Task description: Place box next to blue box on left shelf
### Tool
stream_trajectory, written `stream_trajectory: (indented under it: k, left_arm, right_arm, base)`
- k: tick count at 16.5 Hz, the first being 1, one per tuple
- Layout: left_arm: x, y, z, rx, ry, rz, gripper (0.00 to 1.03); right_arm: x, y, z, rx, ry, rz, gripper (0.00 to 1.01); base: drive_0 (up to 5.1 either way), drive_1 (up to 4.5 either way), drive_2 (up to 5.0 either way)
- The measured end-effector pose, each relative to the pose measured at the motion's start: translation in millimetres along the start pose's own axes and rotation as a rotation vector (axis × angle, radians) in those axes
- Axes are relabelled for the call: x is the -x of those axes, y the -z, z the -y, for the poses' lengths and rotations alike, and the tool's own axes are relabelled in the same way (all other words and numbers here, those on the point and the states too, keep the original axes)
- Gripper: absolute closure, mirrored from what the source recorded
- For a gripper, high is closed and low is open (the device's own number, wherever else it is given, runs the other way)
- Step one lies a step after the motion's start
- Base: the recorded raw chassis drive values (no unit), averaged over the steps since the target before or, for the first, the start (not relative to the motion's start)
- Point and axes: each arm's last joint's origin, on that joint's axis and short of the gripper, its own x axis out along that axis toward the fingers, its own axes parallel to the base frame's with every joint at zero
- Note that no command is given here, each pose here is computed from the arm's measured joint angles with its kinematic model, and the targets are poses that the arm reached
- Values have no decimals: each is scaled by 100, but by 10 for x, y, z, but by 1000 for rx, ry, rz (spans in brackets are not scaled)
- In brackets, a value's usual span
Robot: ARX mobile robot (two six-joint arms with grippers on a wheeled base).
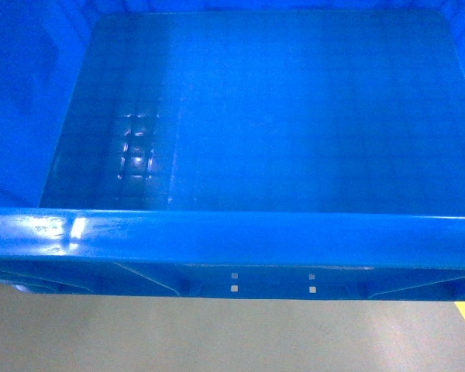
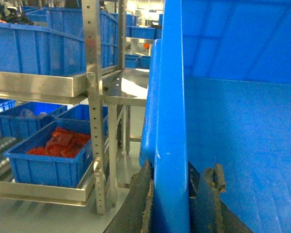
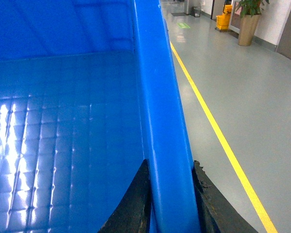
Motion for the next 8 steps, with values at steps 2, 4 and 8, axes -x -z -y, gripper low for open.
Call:
stream_trajectory:
  k: [2,4,8]
  left_arm:
    - [0,3,0,-1,0,-2,93]
    - [0,-5,0,2,0,4,93]
    - [0,-5,0,2,0,4,93]
  right_arm:
    - [0,4,0,1,0,-4,86]
    - [0,-4,-1,-2,-2,3,86]
    - [0,-4,0,-2,-1,4,86]
  base:
    - [-9,404,-423]
    - [-11,403,-424]
    - [-9,402,-419]
